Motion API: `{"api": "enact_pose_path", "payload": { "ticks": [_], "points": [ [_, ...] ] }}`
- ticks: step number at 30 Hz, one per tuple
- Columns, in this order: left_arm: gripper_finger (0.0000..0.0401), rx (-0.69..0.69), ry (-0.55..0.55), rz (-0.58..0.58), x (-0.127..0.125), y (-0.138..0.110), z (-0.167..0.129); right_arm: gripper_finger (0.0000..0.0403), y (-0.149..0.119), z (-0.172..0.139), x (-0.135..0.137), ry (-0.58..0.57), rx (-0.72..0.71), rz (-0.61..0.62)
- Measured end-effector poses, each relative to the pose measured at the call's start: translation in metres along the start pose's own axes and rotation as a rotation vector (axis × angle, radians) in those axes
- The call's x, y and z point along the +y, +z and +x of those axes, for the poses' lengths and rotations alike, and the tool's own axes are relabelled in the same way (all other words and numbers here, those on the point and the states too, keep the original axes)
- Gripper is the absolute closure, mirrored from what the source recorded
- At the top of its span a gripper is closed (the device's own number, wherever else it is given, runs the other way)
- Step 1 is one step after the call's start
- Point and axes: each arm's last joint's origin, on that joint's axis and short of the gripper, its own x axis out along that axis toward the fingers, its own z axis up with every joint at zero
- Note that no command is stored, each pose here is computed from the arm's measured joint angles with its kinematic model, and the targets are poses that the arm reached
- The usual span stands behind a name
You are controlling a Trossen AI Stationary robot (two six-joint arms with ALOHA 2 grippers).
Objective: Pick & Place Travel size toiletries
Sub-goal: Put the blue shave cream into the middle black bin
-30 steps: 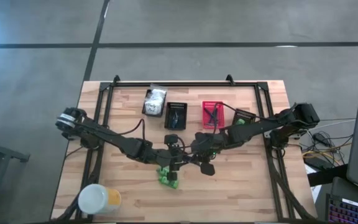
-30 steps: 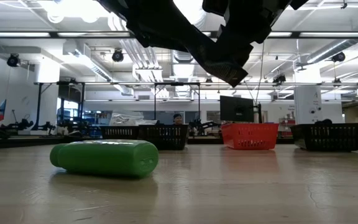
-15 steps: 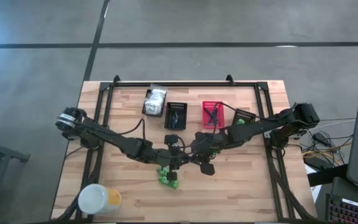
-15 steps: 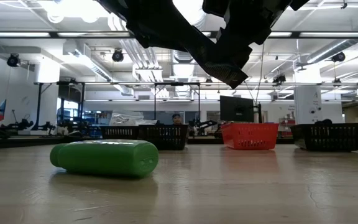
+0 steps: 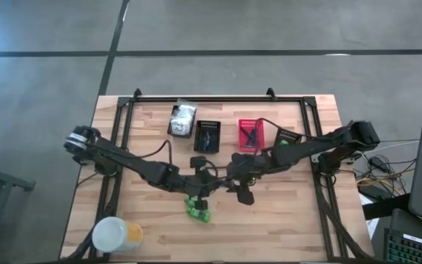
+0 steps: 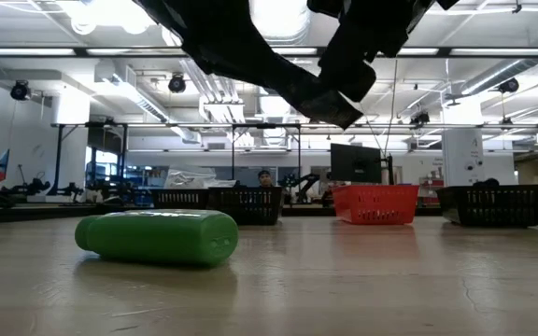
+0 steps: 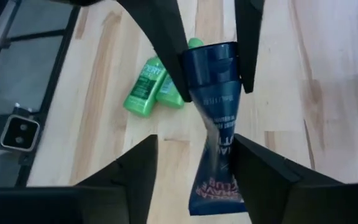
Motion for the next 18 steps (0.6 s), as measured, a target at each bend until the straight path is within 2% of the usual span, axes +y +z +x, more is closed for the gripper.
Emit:
{"api": "enact_pose_path", "payload": {
  "ticks": [8,11,14,18],
  "points": [
    [0.0267,0.102,0.098,-0.001,0.009,-0.008,-0.011,0.0195,0.004,-0.029,0.005,-0.032,-0.048,0.032],
    [0.0267,0.128,0.167,-0.050,0.016,-0.010,-0.017,0.0201,0.005,-0.042,0.005,-0.061,-0.073,0.044],
    [0.0267,0.136,0.292,-0.109,0.024,-0.012,-0.023,0.0211,0.005,-0.057,0.005,-0.117,-0.102,0.062],
    [0.0267,0.036,0.524,-0.178,0.040,-0.004,-0.033,0.0227,0.003,-0.075,0.005,-0.195,-0.127,0.091]
  ]
}}
